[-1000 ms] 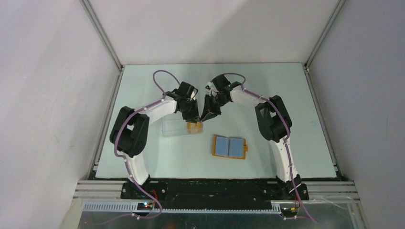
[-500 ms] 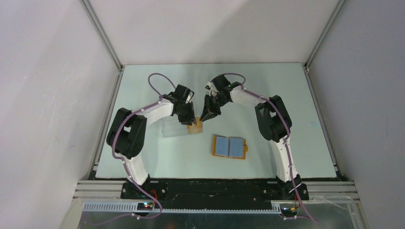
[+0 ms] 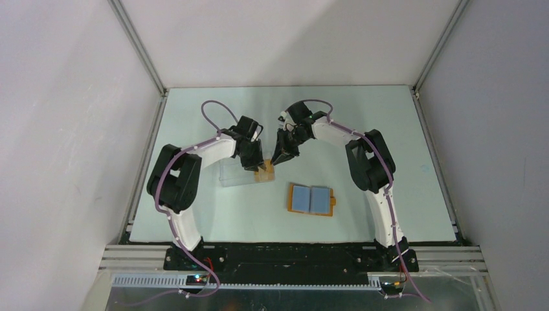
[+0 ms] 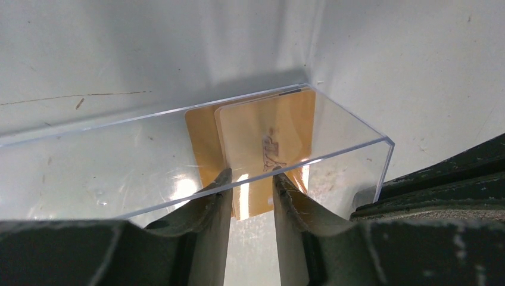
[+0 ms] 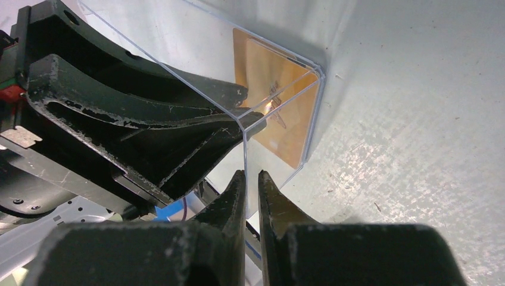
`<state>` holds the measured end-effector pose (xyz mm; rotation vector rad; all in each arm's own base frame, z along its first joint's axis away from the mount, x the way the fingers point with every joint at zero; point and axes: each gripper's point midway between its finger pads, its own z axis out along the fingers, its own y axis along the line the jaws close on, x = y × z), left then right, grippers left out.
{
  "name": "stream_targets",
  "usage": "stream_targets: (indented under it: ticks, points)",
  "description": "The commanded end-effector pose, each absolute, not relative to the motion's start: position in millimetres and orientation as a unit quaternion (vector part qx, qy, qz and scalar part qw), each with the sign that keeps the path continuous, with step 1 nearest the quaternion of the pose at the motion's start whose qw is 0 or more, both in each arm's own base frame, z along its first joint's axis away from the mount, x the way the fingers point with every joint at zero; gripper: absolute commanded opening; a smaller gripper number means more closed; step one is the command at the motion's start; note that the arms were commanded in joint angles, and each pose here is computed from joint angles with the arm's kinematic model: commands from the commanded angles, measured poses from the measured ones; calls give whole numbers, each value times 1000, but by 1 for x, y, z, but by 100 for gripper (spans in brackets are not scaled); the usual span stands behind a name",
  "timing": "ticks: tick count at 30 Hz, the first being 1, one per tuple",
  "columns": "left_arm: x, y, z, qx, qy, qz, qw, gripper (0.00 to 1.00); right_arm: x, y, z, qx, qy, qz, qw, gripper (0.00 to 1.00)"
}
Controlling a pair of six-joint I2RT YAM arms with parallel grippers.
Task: Put the credit cards into the card holder
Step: Pick up the credit card from the storage box.
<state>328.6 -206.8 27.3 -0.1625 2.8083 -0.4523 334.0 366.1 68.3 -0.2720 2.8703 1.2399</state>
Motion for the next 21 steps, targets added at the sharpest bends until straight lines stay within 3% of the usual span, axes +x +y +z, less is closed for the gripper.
stream_targets:
  ticks: [1,10,21]
  points:
    - [334,-205,23,-61,975,-149,152,37,318,356,31,-83,931,354,-32,4]
    - [331,-201,19,-58,978,-136,149,41,318,357,32,-83,931,355,-33,4]
    - [334,-228,39,-37,971,-178,155,20,318,356,30,-82,931,354,-35,4]
